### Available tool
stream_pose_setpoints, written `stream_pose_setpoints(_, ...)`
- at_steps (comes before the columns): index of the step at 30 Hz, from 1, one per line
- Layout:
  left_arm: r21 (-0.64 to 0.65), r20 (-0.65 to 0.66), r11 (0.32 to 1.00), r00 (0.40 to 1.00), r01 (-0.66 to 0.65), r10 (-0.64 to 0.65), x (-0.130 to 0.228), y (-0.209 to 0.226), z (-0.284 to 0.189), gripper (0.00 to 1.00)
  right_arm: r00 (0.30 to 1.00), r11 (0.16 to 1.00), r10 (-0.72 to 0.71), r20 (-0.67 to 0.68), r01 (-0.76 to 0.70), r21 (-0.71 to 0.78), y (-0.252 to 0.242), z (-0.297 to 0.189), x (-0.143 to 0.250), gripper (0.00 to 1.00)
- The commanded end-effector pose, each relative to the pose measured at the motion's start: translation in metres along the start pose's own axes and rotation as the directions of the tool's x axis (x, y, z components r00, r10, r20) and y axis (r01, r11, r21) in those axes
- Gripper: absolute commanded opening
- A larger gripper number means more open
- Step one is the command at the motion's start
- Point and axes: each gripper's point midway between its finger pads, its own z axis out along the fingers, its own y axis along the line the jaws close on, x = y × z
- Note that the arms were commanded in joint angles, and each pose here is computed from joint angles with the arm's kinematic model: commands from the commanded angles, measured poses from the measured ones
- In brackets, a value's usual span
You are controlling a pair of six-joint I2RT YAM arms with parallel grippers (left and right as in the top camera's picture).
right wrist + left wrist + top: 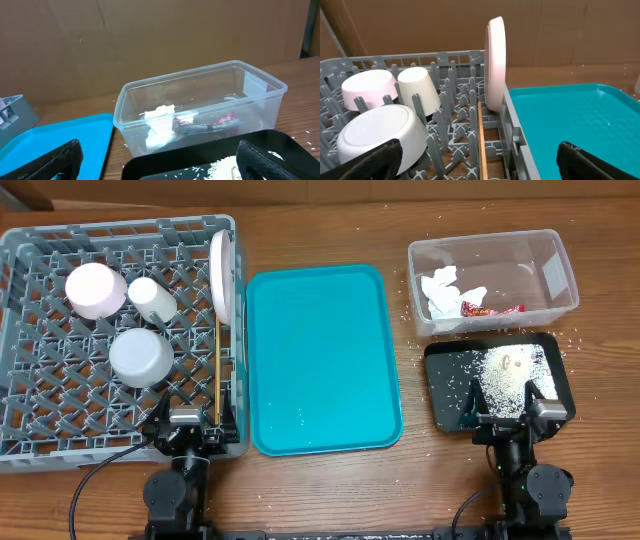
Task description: Sort waste into correct bins and load items into the dishwasher
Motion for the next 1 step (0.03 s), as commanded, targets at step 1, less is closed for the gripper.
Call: stream_pose_setpoints(1, 0.011, 0.010, 1.000, 1.000, 0.014, -0.014, -0.0014, -0.0015, -0.0005, 1.00, 1.000, 1.000, -0.004, 0.008, 0.004, 0.009, -0.0023, 0.0001, 0.0007, 1.00)
